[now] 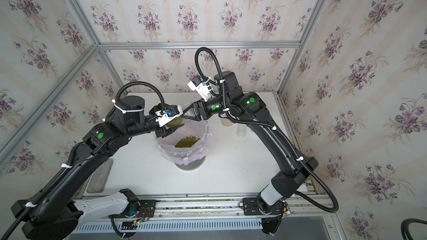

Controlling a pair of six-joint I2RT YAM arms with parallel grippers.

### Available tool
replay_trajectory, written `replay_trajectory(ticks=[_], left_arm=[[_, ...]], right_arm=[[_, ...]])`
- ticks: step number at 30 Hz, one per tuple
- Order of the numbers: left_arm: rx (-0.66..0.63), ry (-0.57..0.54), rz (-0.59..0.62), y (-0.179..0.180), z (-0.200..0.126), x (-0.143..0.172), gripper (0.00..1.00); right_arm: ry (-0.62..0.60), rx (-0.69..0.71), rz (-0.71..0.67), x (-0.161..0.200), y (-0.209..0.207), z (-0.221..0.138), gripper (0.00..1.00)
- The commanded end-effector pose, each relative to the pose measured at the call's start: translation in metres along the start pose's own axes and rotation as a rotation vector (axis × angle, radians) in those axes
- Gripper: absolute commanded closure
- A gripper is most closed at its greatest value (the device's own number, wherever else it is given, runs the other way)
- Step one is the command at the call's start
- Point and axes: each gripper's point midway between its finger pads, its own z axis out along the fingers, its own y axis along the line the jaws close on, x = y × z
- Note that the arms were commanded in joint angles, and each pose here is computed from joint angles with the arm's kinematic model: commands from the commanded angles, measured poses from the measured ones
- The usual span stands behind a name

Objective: Empty moldy mung beans from jars
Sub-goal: Pick up the jar from the center of the board.

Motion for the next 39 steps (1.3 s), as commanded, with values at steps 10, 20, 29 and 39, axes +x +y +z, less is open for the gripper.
replay_trajectory(ticks=[10,20,29,39], left_arm=[[0.001,0.007,0.022,-0.0003,0.0003,0.0014,0.42],[0.004,0.011,0.027,-0.0002,0.0034,0.0021,0.62],[0.007,0.010,0.027,-0.0005,0.0039,0.0018,0.86],[0.011,0.006,0.025,-0.0006,0.0048,0.0007,0.98]], right_arm=[[-0.031,-0.026,-0.051,-0.0082,0.0083,-0.0022,0.62],[-0.033,-0.023,-0.044,-0.0079,0.0082,-0.0031,0.58],[-0.035,-0.019,-0.043,-0.0086,0.0081,-0.0036,0.53],[-0.044,-0.019,-0.041,-0.0098,0.0100,-0.0055,0.38]])
